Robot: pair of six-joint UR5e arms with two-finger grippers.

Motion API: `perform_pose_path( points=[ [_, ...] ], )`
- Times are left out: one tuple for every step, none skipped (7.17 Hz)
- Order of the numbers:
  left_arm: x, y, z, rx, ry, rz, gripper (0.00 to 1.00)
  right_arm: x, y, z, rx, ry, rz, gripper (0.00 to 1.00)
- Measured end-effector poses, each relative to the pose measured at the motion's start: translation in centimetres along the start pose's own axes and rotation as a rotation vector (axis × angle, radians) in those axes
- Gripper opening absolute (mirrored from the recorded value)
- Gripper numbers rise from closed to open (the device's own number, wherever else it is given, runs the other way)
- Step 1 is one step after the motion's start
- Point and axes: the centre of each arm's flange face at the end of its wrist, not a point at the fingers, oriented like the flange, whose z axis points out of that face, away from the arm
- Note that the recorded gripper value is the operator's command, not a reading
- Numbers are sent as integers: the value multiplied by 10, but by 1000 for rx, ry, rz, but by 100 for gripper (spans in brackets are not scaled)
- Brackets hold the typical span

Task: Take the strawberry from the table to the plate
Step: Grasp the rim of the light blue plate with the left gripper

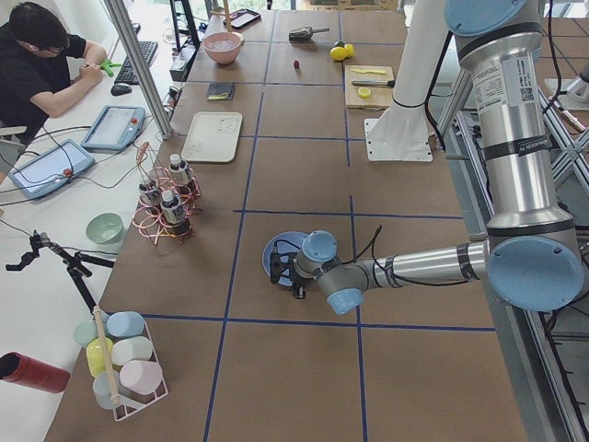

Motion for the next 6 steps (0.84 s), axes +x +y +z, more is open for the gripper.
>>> perform_pose_path(
  points=[
    [0, 0, -1, 1, 2, 2, 0, 0, 0, 0, 0, -1, 1, 100],
    [1, 0, -3, 2, 5, 2, 0, -1, 0, 0, 0, -2, 1, 100],
    [8, -2, -9, 1, 22, 7, 0, -1, 0, 0, -1, -3, 0, 100],
    [20, -2, -19, -16, 56, 14, 0, -2, 0, 1, -3, -3, -1, 100],
    [26, -9, -37, -44, 101, -1, 0, -3, 0, 2, -3, -3, -5, 100],
    [35, -26, -65, -59, 146, -36, 0, -7, -1, 4, -4, -5, -10, 100]
  ],
)
